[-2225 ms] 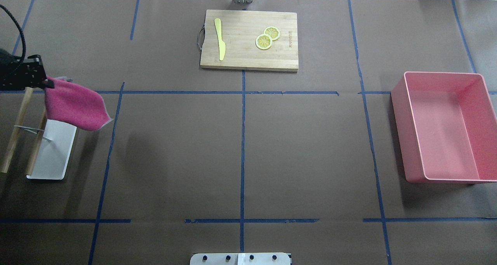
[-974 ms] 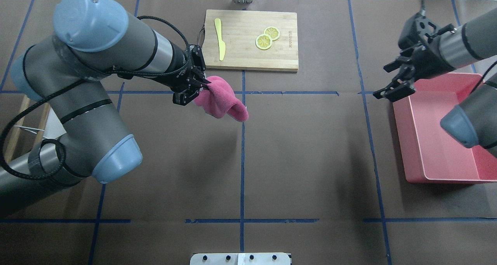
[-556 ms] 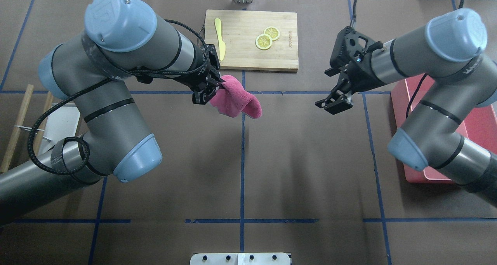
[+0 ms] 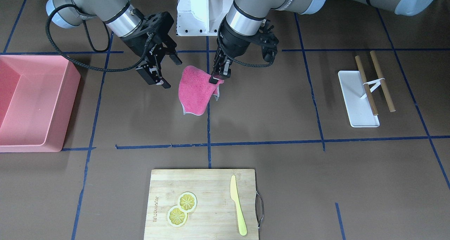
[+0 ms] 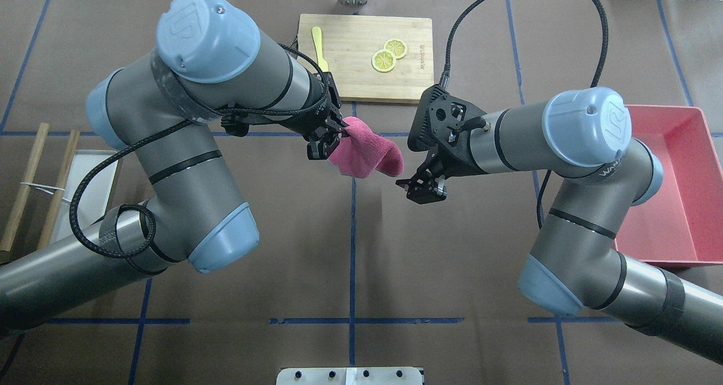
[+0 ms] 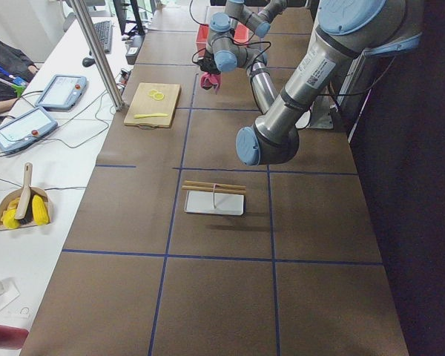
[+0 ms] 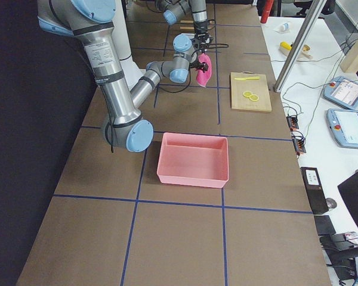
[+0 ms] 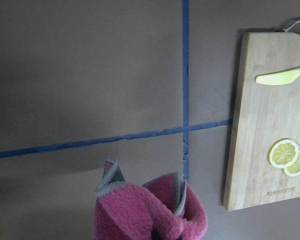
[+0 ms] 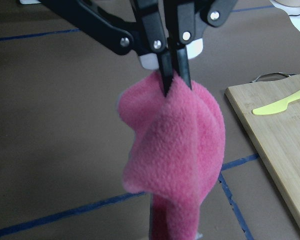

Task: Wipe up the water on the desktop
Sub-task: 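Move the right gripper to the pink cloth and grasp it beside the left gripper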

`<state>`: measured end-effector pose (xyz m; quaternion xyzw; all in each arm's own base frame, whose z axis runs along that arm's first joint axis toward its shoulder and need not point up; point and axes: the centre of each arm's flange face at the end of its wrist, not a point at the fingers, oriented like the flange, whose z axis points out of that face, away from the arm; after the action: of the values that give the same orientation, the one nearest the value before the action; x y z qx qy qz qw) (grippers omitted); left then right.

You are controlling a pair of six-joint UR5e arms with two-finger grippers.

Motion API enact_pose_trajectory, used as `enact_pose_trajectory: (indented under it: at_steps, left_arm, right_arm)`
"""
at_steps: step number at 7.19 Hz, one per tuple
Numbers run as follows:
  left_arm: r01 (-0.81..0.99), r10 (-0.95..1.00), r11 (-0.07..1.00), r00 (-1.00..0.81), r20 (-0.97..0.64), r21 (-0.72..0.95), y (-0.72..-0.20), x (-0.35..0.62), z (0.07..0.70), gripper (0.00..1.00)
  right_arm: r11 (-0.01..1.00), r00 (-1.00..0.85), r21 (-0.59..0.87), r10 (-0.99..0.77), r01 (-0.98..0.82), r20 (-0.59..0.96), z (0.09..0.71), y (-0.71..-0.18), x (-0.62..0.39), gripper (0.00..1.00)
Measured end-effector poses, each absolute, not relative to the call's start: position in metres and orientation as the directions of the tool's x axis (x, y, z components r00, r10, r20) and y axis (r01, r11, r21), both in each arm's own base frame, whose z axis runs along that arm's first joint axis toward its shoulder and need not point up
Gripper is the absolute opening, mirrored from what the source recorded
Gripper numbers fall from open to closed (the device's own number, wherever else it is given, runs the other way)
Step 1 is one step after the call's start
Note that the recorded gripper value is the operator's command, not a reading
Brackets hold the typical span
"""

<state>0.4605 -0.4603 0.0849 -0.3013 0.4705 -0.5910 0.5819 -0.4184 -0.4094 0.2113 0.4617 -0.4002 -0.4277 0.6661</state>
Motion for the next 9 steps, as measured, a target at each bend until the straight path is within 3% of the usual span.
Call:
enact_pose_trajectory:
  at_steps: [3, 4, 6, 7, 9]
  left_arm:
    - [0.377, -0.976, 0.119, -0.127, -0.178, -0.918, -0.445, 0.472, 0.069, 0.10]
    - [0.369, -0.977, 0.117, -0.126, -0.174, -0.922, -0.442, 0.474, 0.064, 0.10]
    - [0.362, -0.977, 0.118, -0.124, -0.173, -0.925, -0.439, 0.476, 0.060, 0.14]
    - [0.361, -0.977, 0.120, -0.123, -0.175, -0.925, -0.439, 0.476, 0.060, 0.20]
    - [0.361, -0.976, 0.128, -0.120, -0.182, -0.924, -0.439, 0.476, 0.060, 0.24]
  right_arm:
    - [0.202, 0.312, 0.960, -0.940, 0.194, 0.135, 0.206, -0.404, -0.425, 0.99]
    - [0.202, 0.312, 0.960, -0.941, 0.194, 0.135, 0.206, -0.403, -0.426, 0.93]
    - [0.203, 0.310, 0.960, -0.941, 0.193, 0.137, 0.206, -0.403, -0.426, 0.16]
    - [0.215, 0.311, 0.958, -0.939, 0.190, 0.149, 0.206, -0.402, -0.426, 0.00]
    - [0.245, 0.313, 0.953, -0.932, 0.177, 0.182, 0.204, -0.402, -0.426, 0.00]
